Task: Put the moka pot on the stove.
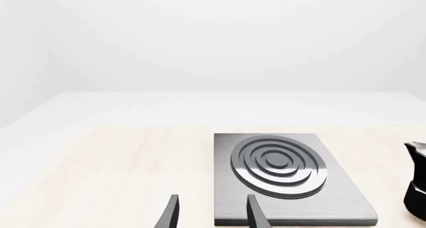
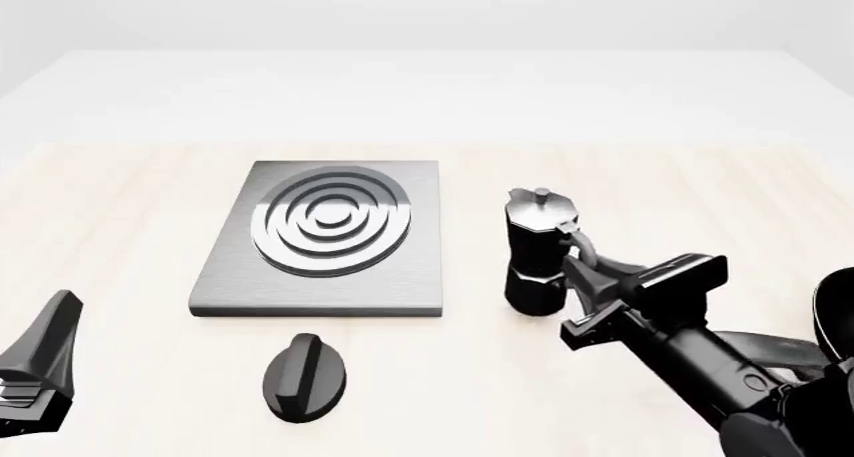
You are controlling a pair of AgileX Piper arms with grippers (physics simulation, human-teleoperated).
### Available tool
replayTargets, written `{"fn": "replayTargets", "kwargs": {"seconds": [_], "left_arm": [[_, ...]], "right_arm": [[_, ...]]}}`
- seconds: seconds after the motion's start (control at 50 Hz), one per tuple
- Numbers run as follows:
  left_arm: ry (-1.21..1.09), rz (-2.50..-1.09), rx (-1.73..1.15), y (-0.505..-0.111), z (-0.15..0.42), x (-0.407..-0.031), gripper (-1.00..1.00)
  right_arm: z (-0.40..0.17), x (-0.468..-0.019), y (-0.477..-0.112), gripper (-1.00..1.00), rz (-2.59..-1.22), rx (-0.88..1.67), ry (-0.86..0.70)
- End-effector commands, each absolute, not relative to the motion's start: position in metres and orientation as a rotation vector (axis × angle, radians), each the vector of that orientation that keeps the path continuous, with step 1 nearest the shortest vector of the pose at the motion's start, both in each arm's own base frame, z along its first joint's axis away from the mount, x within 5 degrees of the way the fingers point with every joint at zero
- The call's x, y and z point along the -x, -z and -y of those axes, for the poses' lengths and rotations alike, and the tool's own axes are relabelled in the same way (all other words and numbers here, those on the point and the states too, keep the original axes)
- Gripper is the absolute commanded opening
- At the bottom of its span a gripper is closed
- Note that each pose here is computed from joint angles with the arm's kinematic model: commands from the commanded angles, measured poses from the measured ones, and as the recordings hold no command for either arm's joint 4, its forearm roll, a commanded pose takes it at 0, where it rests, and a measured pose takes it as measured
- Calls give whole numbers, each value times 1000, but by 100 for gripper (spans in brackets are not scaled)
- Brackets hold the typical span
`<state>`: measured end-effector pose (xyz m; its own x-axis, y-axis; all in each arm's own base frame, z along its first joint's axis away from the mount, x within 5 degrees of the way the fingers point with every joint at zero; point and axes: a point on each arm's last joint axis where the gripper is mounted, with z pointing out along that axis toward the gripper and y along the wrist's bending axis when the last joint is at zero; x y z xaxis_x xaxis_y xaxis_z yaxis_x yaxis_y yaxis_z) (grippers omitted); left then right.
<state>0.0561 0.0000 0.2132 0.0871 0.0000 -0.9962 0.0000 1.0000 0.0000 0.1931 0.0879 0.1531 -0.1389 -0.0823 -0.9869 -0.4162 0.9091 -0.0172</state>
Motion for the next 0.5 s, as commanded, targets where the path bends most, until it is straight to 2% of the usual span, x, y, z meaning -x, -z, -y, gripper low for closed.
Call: {"fn": "replayTargets", "kwargs": {"seconds": [0.02,0.5], "left_arm": [[0,-1484,0,-213,0,-56,100],[0,-1484,0,-213,0,-56,100]], "right_arm": [[-84,-186,-170,-100,-1635,394,-280],[-84,-183,-199,-100,-1578,391,-288]]}}
